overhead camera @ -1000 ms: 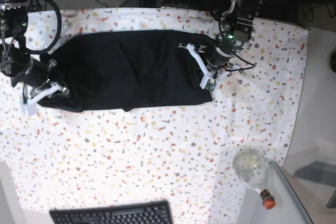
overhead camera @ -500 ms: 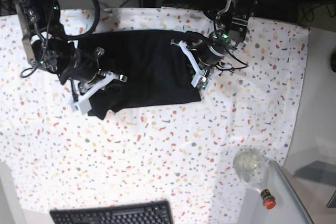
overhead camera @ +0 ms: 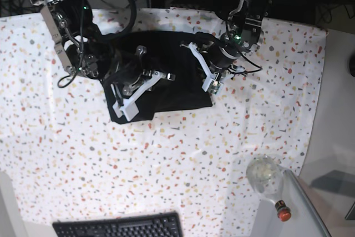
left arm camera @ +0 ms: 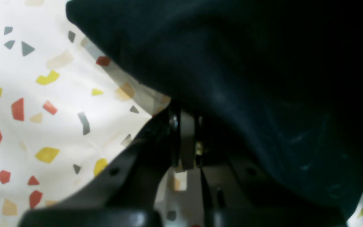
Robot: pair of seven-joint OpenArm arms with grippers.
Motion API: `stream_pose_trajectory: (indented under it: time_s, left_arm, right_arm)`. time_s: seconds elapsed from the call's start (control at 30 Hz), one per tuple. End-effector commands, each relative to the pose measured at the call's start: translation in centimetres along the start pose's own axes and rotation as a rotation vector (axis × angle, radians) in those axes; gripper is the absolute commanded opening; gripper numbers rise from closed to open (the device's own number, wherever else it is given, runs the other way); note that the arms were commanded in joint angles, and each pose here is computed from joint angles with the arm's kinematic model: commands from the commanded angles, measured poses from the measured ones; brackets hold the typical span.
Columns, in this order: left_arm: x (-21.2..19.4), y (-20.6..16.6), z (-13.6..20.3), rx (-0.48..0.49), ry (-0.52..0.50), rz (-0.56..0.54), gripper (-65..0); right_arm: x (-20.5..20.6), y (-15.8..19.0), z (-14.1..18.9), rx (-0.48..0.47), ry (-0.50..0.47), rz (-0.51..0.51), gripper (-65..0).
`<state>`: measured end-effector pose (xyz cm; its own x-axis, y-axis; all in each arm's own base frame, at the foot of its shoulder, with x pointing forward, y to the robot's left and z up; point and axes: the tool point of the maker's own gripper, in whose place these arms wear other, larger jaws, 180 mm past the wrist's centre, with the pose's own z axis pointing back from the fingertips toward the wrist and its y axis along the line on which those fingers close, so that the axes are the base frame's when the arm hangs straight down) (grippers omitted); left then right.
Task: Layout the t-shirt on the table in an organized manner, then fold the t-shirt properly
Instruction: 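Fold the strip end with the right gripper toward the left gripper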
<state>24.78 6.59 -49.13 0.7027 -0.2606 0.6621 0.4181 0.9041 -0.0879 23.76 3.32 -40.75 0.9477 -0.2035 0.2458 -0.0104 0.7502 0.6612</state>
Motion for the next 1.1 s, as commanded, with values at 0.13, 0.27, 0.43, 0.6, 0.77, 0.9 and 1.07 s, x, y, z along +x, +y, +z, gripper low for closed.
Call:
stream_pose_trajectory:
  time_s: [0.13, 0.27, 0.43, 0.6, 0.77, 0.9, 1.07]
  left_arm:
    - [0.1, -0.5, 0.1, -0.017, 0.002, -0.005, -65.0]
    - [0.1, -0.5, 0.1, -0.017, 0.002, -0.005, -65.0]
    - [0.1, -0.4, 0.1, -0.015, 0.004, -0.010, -65.0]
    - [0.5, -0.4, 0.2, -0.012, -0.005, -0.015, -65.0]
    - [1.8, 1.4, 2.0, 0.044, -0.055, -0.019, -65.0]
    - [2.0, 4.0, 3.6, 0.119, -0.079, 0.007, -65.0]
    - [0.7, 6.1, 4.2, 0.157, -0.046, -0.001, -65.0]
  right_arm:
    - [0.4, 1.9, -1.0, 0.043, 0.006, 0.016, -65.0]
    - [-0.4, 2.8, -1.7, 0.050, 0.039, 0.055, -65.0]
    - [-0.3, 2.9, -1.9, 0.051, 0.044, 0.060, -65.0]
    - [-0.5, 2.6, -2.5, 0.041, 0.053, 0.038, -65.0]
    - [-0.3, 1.8, -2.9, 0.020, 0.062, 0.030, -65.0]
    - [-0.3, 2.0, -2.9, 0.024, 0.061, 0.031, -65.0]
    - [-0.2, 2.0, -2.9, 0.025, 0.059, 0.031, -65.0]
